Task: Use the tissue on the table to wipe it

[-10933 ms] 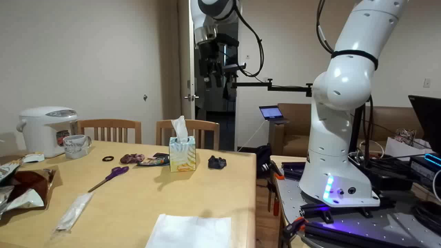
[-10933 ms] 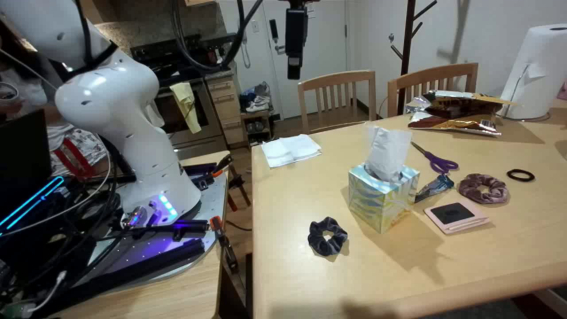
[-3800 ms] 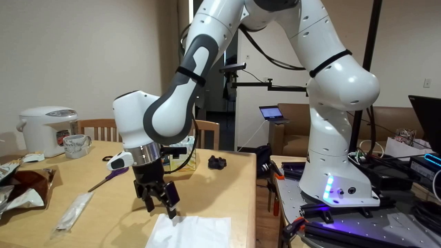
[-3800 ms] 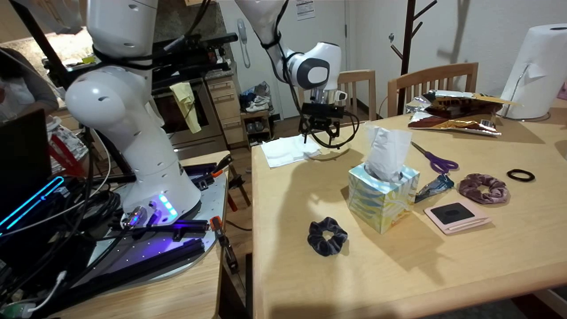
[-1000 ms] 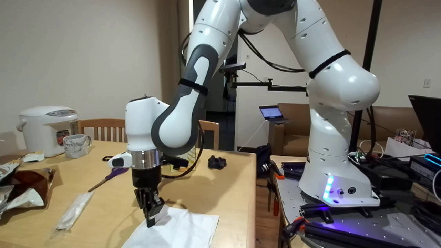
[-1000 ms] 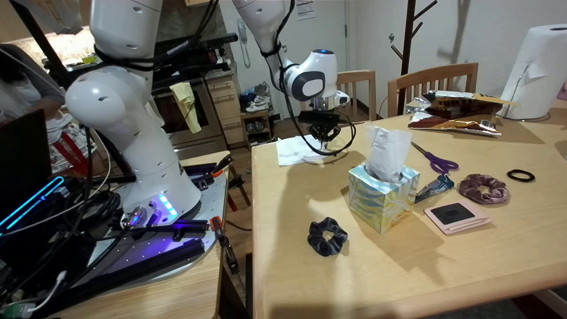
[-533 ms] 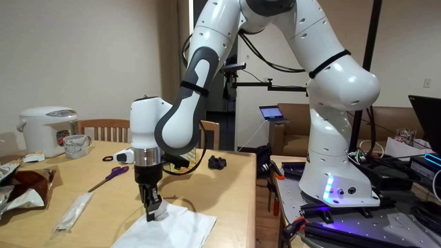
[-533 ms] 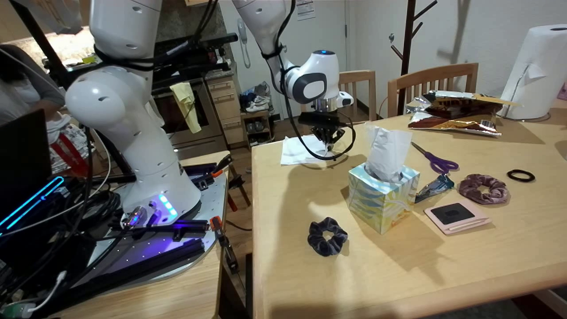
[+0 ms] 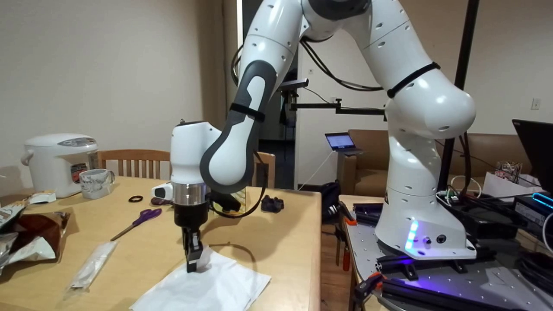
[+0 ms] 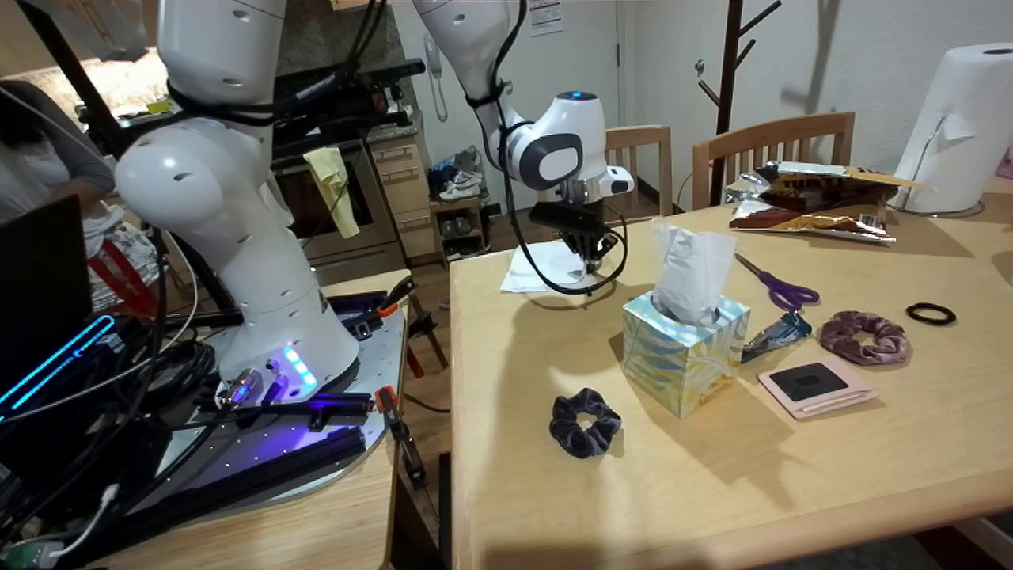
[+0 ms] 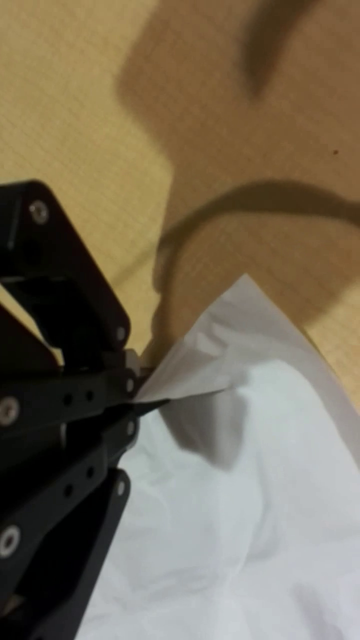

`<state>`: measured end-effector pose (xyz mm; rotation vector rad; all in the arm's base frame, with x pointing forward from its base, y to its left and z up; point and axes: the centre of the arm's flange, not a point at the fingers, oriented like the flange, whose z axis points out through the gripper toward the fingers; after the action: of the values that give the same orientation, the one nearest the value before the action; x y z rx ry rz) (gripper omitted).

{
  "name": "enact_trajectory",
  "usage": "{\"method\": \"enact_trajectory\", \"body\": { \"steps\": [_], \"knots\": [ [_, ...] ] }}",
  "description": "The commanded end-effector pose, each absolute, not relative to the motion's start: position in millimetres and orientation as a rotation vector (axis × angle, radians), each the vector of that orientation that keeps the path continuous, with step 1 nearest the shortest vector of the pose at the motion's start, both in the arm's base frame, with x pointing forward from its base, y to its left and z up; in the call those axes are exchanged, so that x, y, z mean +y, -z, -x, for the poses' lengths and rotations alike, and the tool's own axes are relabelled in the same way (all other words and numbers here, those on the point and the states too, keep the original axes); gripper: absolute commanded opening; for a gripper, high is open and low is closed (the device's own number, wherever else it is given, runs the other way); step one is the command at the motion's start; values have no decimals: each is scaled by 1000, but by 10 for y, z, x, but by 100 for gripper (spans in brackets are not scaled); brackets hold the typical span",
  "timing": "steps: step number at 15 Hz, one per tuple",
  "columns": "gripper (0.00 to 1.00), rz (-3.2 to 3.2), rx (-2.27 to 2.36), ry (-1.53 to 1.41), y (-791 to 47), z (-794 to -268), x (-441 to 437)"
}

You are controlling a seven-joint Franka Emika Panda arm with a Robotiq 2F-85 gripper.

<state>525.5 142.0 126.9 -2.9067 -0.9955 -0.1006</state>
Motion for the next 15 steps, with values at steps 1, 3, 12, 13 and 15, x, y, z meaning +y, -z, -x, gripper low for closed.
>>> {"method": "enact_trajectory", "body": {
  "steps": [1, 3, 12, 13, 15],
  "knots": [
    [0, 2952, -842, 14, -759, -4966, 957],
    [0, 2967, -780, 24, -740, -4904, 856],
    [0, 3009, -499, 129, -762, -4635, 389],
    [0, 3008, -465, 148, -785, -4605, 301],
    [0, 2988, -394, 209, -835, -4545, 93]
  ]
}}
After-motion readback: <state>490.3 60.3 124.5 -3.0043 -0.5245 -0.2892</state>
